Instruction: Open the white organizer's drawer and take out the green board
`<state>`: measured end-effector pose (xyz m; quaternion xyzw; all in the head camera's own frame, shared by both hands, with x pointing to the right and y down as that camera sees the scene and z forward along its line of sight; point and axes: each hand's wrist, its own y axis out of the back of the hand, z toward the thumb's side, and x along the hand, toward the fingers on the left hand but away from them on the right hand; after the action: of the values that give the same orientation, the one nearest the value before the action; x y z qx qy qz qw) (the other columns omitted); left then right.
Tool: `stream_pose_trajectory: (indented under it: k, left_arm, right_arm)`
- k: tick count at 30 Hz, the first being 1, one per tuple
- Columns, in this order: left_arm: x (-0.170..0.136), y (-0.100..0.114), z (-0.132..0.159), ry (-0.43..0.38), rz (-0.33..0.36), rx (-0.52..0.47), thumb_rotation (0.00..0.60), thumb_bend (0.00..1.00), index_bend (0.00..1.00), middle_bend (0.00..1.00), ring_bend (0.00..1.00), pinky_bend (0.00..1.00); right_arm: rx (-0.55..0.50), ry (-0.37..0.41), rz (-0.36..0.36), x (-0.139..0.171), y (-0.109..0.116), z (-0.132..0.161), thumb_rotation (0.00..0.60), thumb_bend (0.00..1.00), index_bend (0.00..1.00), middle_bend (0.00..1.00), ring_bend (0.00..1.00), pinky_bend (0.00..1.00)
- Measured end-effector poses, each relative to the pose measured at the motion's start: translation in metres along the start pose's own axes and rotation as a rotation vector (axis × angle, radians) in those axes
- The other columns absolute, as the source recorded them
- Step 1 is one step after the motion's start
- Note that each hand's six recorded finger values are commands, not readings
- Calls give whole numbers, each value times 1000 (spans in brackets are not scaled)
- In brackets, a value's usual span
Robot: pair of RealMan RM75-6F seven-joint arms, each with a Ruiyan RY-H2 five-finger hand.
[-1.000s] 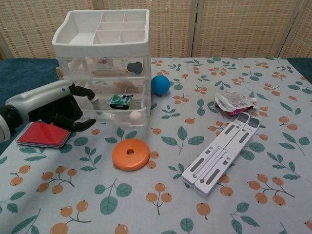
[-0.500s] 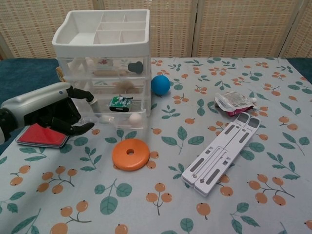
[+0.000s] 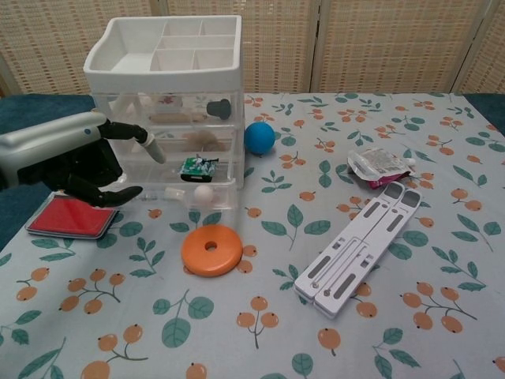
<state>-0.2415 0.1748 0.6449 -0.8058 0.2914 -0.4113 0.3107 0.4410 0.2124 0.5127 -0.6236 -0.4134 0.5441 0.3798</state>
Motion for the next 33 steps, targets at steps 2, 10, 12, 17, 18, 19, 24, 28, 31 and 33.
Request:
stream_pose_trajectory:
  k: [2,10,12,17,18,19,24,28,31,33]
  left_arm:
    - [4,9,-2,-34,20,73,600,355,322,928,1000,1000]
    - [28,42,-4,-151,82,309,600,353,342,924,1000,1000]
    - [34,45,-6,-164,82,348,600,352,345,924,1000,1000]
    - [49,45,-10,-185,65,427,600,351,356,923,1000,1000]
    - [51,43,-10,-188,59,434,600,351,357,923,1000,1000]
    - [54,41,-9,-191,53,438,600,350,357,923,1000,1000]
    - [65,34,-9,-178,31,427,600,331,361,923,1000,1000]
    - [72,29,-10,-159,17,405,600,317,365,923,1000,1000]
    - [77,26,-9,-150,11,404,600,295,361,923,1000,1000]
    - [79,25,-9,-143,3,404,600,278,359,923,1000,1000]
  right_arm:
    - [9,2,-13,1,6,1,600,414,0,71,0,23]
    - [22,7,-22,3,12,5,600,415,0,71,0,23]
    - [23,6,-21,3,12,5,600,414,0,71,0,23]
    - [25,5,-18,4,12,6,600,414,0,71,0,24]
    - [25,4,-18,4,12,6,600,415,0,71,0,24]
    - [26,3,-16,4,12,6,600,414,0,71,0,24]
    - [26,-4,-10,5,11,5,600,415,0,71,0,23]
    - [25,-7,-7,6,10,5,600,415,0,71,0,24]
    - [26,-9,-7,6,10,5,600,415,0,71,0,23]
    - [26,-11,-7,6,10,4,600,414,0,71,0,23]
